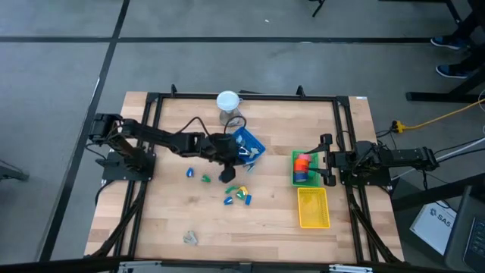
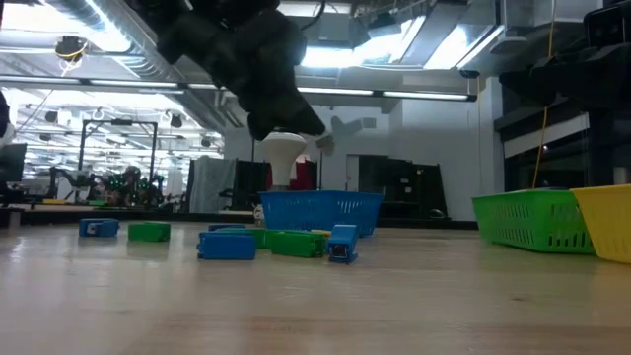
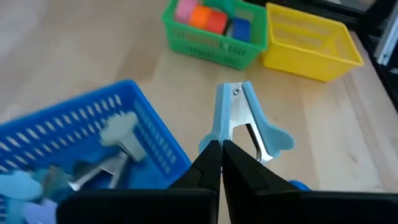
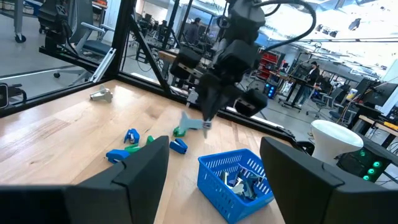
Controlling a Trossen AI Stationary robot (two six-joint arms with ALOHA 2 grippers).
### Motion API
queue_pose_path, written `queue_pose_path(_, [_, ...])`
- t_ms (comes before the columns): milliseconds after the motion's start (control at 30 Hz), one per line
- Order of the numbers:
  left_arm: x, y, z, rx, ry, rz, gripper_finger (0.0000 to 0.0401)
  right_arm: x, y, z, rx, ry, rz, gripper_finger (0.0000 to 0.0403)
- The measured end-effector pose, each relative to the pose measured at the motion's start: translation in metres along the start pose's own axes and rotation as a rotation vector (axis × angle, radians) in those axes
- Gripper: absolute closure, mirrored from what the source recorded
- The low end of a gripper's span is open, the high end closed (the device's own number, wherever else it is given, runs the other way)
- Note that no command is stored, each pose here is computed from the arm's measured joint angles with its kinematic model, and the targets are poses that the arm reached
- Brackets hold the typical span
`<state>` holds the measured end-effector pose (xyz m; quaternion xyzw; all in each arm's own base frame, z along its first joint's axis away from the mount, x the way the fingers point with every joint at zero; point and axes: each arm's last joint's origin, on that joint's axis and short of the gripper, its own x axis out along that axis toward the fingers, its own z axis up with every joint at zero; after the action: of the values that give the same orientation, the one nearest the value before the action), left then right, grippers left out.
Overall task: Pick and place Stapler, Stapler remover, tape
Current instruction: Put the blue stapler remover into the blue bin
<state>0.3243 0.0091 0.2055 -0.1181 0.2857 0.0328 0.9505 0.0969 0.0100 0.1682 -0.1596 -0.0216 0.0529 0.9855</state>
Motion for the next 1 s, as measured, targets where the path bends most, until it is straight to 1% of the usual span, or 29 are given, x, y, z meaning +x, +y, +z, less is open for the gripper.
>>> queue_pose_path(133, [0.0,0.006,0.003,0.021,-0.025,0.038,0.0399,0.0,0.0,0.0,0.0,0.0,0.0,0.0143])
queue_pose_path(300, [-0.001,0.015,0.007,0.037,-0.067,0.133,0.0399,0.0,0.0,0.0,0.0,0.0,0.0,0.0143])
queue_pose_path(500, [-0.003,0.028,0.01,0.018,-0.093,0.245,0.0399,0.0,0.0,0.0,0.0,0.0,0.0,0.0143])
queue_pose_path(833, [-0.005,0.047,0.011,-0.017,-0.08,0.329,0.0398,0.0,0.0,0.0,0.0,0.0,0.0,0.0144])
queue_pose_path(1000, [0.004,0.056,0.005,-0.067,-0.052,0.353,0.0398,0.0,0.0,0.0,0.0,0.0,0.0,0.0144])
